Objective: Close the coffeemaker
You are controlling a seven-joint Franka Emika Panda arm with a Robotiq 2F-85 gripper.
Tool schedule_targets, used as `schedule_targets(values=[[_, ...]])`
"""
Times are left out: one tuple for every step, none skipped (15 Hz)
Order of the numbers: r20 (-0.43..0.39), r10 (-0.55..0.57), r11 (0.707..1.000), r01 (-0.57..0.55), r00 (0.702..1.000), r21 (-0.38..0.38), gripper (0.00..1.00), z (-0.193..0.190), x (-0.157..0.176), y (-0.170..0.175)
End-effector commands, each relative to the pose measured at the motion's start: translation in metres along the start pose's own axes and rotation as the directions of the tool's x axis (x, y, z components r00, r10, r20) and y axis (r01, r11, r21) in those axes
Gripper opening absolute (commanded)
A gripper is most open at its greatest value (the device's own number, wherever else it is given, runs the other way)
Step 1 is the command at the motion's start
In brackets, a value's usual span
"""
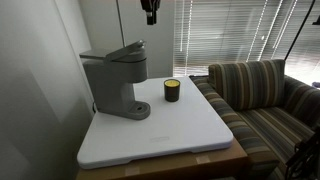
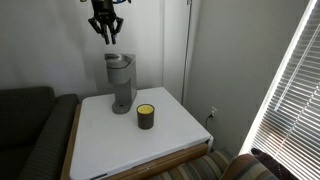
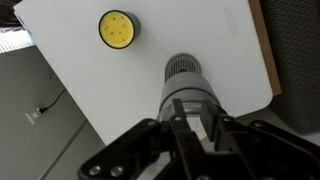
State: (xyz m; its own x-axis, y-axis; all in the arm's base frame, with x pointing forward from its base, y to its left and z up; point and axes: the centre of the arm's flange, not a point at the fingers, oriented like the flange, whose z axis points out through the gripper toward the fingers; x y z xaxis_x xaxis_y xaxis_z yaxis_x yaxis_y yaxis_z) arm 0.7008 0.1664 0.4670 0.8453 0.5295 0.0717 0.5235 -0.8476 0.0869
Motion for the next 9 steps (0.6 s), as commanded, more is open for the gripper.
schedule_targets(values=[[0.035, 0.076, 0.996, -0.074, 0.997, -0.050, 0.01, 0.001, 0.044, 0.006], [0.042, 0.090, 0.995, -0.088, 0.995, -0.047, 0.00, 0.005, 0.047, 0.004], [0.050, 0.102, 0.994, -0.100, 0.993, -0.044, 0.00, 0.008, 0.050, 0.002], [0.060, 0.110, 0.994, -0.108, 0.992, -0.032, 0.00, 0.012, 0.051, 0.001], [0.067, 0.120, 0.993, -0.119, 0.990, -0.024, 0.00, 0.015, 0.051, 0.000], [0.079, 0.127, 0.992, -0.126, 0.989, -0.017, 0.00, 0.019, 0.051, 0.000], [0.087, 0.131, 0.991, -0.131, 0.988, -0.011, 0.00, 0.020, 0.052, 0.001], [0.089, 0.135, 0.991, -0.135, 0.987, -0.006, 0.00, 0.024, 0.052, 0.001], [0.084, 0.136, 0.991, -0.137, 0.987, 0.001, 0.00, 0.025, 0.052, 0.002]])
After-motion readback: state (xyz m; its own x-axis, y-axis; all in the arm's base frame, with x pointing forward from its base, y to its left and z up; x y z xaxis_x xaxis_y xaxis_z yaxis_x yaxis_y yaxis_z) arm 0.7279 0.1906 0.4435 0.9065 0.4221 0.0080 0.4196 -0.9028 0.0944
